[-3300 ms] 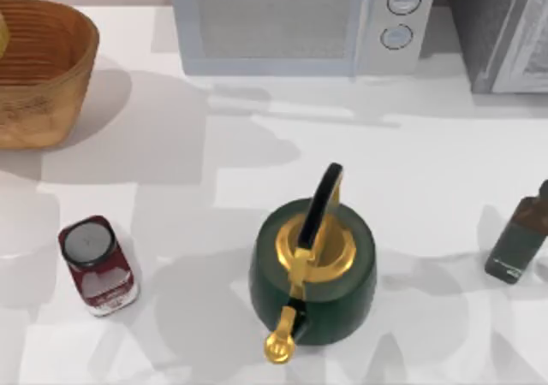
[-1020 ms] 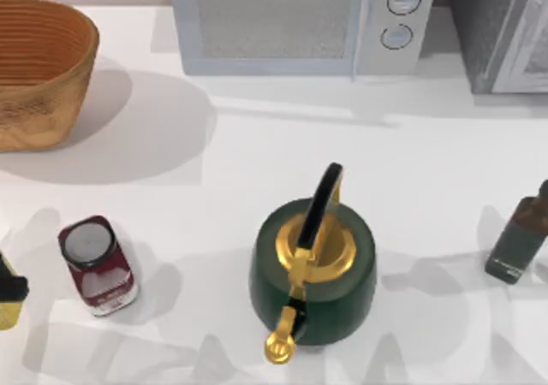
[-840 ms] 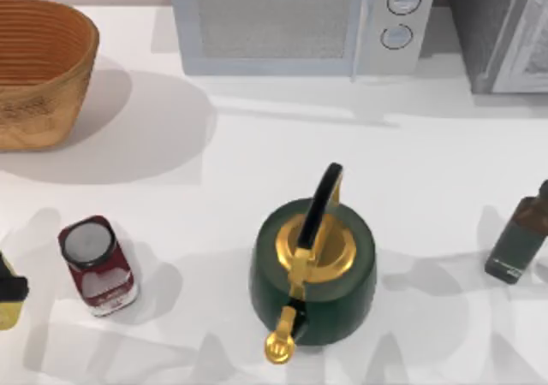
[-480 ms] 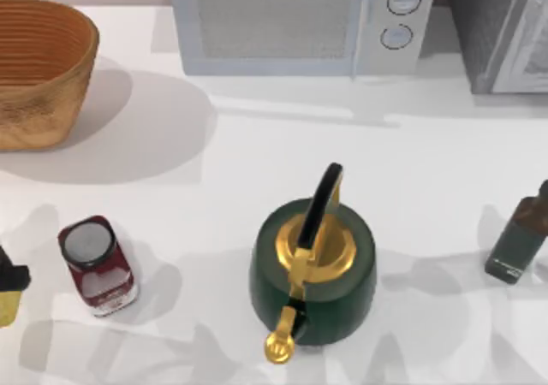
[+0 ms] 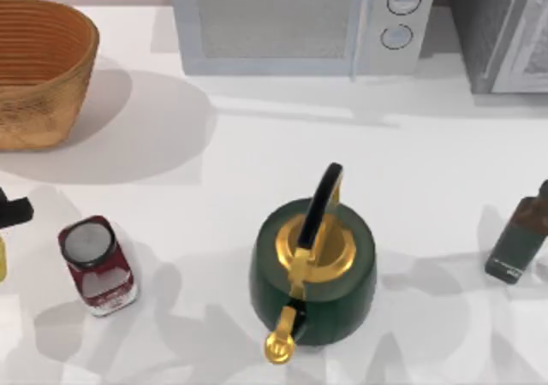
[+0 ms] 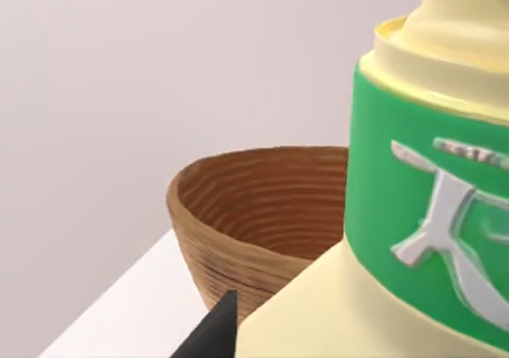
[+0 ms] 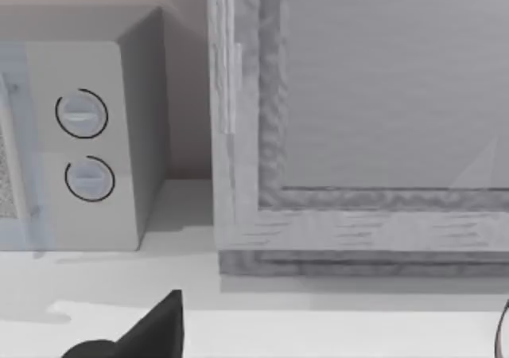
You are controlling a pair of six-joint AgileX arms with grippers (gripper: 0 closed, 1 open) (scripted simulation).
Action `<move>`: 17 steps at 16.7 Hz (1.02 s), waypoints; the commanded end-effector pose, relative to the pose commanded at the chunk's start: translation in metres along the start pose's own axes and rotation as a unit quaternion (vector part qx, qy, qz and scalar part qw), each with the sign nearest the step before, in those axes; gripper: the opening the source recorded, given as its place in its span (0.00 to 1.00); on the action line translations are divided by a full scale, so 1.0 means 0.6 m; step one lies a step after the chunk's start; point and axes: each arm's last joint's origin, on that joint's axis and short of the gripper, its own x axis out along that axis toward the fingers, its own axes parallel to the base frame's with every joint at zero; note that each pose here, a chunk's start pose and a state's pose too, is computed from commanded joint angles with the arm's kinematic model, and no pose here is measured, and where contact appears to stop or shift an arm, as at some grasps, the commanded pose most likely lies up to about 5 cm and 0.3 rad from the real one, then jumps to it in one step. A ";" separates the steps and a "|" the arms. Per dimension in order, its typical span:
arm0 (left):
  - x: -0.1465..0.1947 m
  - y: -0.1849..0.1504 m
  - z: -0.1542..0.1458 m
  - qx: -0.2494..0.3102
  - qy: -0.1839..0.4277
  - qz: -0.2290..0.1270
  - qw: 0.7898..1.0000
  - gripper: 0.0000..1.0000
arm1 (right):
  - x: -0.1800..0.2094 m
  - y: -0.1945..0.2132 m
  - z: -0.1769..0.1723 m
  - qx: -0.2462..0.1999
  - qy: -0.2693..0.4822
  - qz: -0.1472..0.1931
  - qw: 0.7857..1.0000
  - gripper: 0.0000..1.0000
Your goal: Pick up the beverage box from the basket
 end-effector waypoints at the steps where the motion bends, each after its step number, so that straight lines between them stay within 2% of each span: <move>1: 0.003 -0.009 0.003 -0.001 -0.001 0.019 1.000 0.00 | 0.000 0.000 0.000 0.000 0.000 0.000 1.000 1.00; 5: 0.009 -0.047 0.006 -0.002 0.001 0.088 0.996 0.00 | 0.000 0.000 0.000 0.000 0.000 0.000 1.000 1.00; 8: 0.009 -0.068 0.002 0.000 0.005 0.122 0.993 0.00 | 0.000 0.000 0.000 0.000 0.000 0.000 1.000 1.00; 11: 0.008 -0.079 0.000 0.000 0.007 0.136 0.991 0.00 | 0.000 0.000 0.000 0.000 0.000 0.000 1.000 1.00; 17: 0.008 -0.078 -0.003 0.004 0.009 0.138 0.990 0.00 | 0.000 0.000 0.000 0.000 0.000 0.000 1.000 1.00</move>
